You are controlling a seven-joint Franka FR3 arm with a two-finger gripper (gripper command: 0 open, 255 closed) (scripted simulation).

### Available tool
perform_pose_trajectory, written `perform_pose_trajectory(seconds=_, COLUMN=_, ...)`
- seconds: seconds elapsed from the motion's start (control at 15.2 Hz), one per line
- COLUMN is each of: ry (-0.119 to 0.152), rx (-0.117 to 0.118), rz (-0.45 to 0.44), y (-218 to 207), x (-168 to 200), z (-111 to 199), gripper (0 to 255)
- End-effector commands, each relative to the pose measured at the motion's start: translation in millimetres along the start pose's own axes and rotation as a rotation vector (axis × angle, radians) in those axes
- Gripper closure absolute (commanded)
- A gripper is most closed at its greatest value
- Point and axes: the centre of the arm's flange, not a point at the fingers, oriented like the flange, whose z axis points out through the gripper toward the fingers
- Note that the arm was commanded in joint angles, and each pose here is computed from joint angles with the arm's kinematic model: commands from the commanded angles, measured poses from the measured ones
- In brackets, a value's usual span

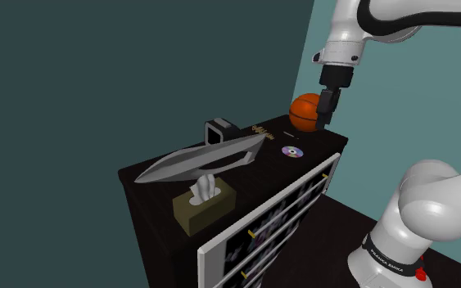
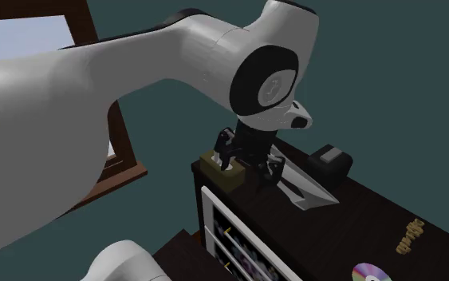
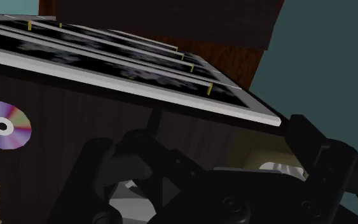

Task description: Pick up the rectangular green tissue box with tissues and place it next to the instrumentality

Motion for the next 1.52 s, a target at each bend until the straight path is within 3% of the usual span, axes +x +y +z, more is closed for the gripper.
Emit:
perform_pose_trajectory(seconds=0.0, ry=0.000, rx=0.000, rz=0.000, y=0.0, x=0.0, z=0.0, gripper=0)
perform_pose_trajectory(seconds=0.73, ry=-0.071, rx=-0.153, rz=0.309, y=-122.4, x=103.5, z=54.9, gripper=0)
perform_pose_trajectory(seconds=1.45, ry=-0.142, rx=-0.306, rz=0.619, y=-197.9, x=233.2, z=133.4, gripper=0)
